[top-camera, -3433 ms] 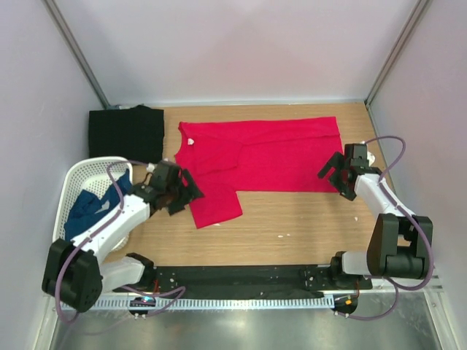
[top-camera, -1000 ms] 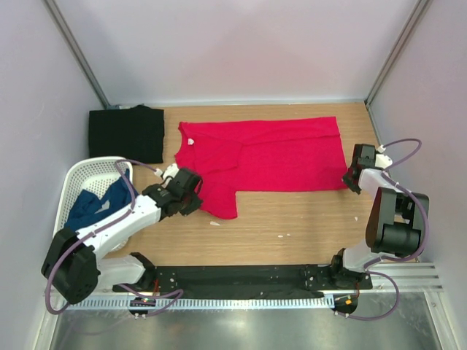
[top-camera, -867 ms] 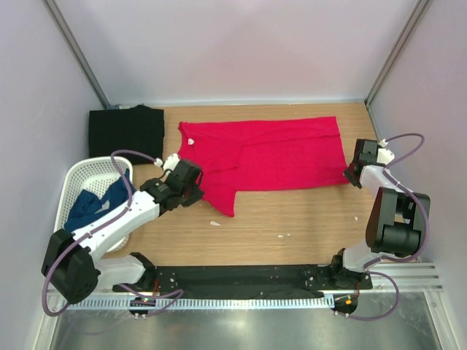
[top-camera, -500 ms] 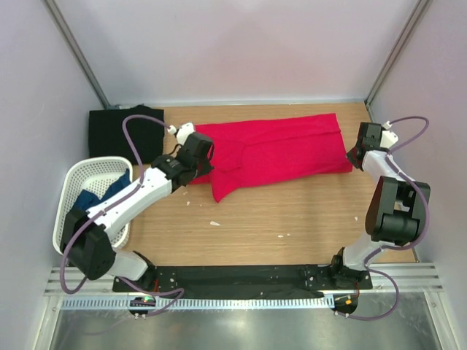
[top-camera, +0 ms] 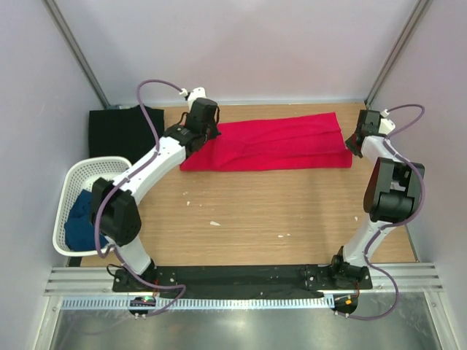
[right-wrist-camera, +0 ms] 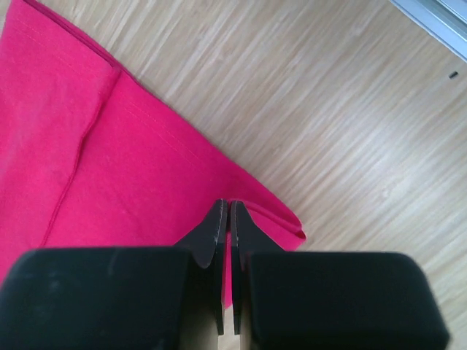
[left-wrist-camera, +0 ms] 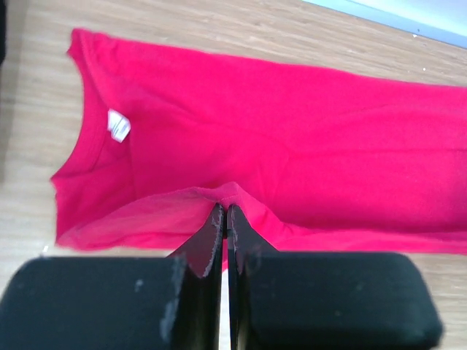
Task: Fold and stack the t-shirts
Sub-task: Fold the tshirt
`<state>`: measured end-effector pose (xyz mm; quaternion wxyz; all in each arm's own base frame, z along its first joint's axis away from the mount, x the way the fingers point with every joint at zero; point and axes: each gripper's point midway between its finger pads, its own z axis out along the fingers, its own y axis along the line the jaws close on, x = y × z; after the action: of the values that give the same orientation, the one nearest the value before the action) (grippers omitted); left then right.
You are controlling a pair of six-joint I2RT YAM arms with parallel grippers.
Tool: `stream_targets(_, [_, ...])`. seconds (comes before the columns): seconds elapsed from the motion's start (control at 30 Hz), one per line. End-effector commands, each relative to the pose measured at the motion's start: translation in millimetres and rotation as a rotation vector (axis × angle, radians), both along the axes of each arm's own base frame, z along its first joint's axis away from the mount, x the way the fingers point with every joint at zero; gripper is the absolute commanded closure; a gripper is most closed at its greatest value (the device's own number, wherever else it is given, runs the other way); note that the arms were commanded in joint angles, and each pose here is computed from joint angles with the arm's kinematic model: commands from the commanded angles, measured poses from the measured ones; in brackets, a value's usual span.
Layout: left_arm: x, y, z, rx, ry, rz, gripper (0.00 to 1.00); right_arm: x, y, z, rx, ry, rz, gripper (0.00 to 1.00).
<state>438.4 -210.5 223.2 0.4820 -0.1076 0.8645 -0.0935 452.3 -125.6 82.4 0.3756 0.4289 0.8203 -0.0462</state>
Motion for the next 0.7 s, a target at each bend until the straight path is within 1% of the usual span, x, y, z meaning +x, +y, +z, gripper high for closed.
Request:
stream_targets(0.0, [27,-10,14,0.011,-0.069,-0.048,1.00,21,-7,16,-0.012,-0.058,-0.014,0.99])
stream_targets(0.03, [31,-13,13,0.008,-0.072,-0.060,1.00,22,-7,14,-0.008,-0.056,-0.013,0.99])
stream_targets(0.07, [36,-14,3,0.022,-0.056,-0.063,1.00,25,-8,14,-0.008,-0.061,-0.012,0.99])
stream_targets(0.13, [44,-15,5,0.029,-0.069,-0.073,1.00,27,-8,8,-0.005,-0.051,-0.011,0.99])
stream_targets(0.17, [49,-14,-3,0.036,-0.059,-0.068,1.00,30,-8,9,-0.006,-0.056,-0.009,0.99])
stream_targets(0.3, [66,-16,-8,0.048,-0.072,-0.096,1.00,36,-8,3,0.002,-0.055,-0.001,0.99])
stream_targets(0.37, [74,-16,-5,0.061,-0.091,-0.112,1.00,38,-8,0,0.002,-0.050,-0.002,0.99])
stream_targets(0.4, [78,-16,-12,0.073,-0.082,-0.113,1.00,39,-8,0,0.004,-0.052,-0.002,0.99])
stream_targets(0.67, [102,1,-12,0.072,-0.087,-0.082,1.00,44,-9,-9,0.006,-0.037,0.004,0.99])
